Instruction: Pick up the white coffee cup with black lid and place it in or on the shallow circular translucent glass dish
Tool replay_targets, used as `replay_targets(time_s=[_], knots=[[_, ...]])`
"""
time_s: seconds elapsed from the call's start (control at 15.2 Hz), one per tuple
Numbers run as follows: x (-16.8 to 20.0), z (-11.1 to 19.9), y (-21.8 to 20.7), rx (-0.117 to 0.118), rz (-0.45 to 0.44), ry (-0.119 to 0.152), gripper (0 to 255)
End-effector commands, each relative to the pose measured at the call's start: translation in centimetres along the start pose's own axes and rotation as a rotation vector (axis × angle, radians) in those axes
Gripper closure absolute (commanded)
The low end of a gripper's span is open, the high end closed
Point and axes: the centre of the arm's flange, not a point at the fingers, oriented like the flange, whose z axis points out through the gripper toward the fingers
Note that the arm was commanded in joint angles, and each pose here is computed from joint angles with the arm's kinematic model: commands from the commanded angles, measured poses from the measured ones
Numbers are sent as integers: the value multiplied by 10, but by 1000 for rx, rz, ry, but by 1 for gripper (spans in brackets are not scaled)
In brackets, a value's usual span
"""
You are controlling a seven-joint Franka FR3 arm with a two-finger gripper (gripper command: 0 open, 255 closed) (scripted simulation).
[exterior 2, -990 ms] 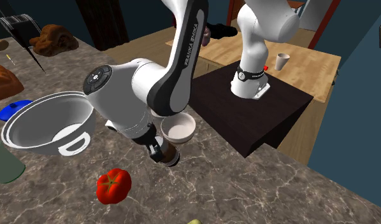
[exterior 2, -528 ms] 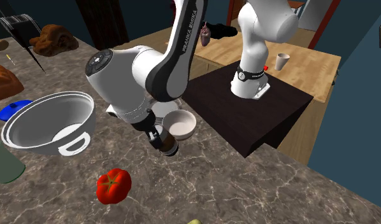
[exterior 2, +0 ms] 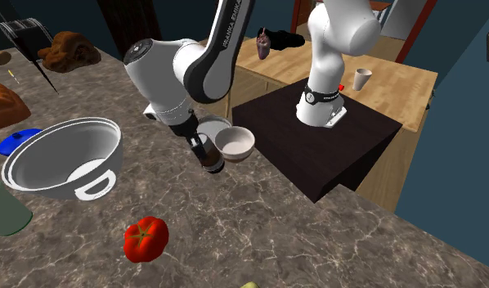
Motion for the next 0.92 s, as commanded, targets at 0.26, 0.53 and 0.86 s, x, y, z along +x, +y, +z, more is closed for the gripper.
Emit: replay_targets(time_s=[0.26,0.53,0.86], knots=[[-21,6,74,0,-1,-1,255],[-35,10,125,0,-1,-1,255],[-50,19,181,0,-1,-1,255]])
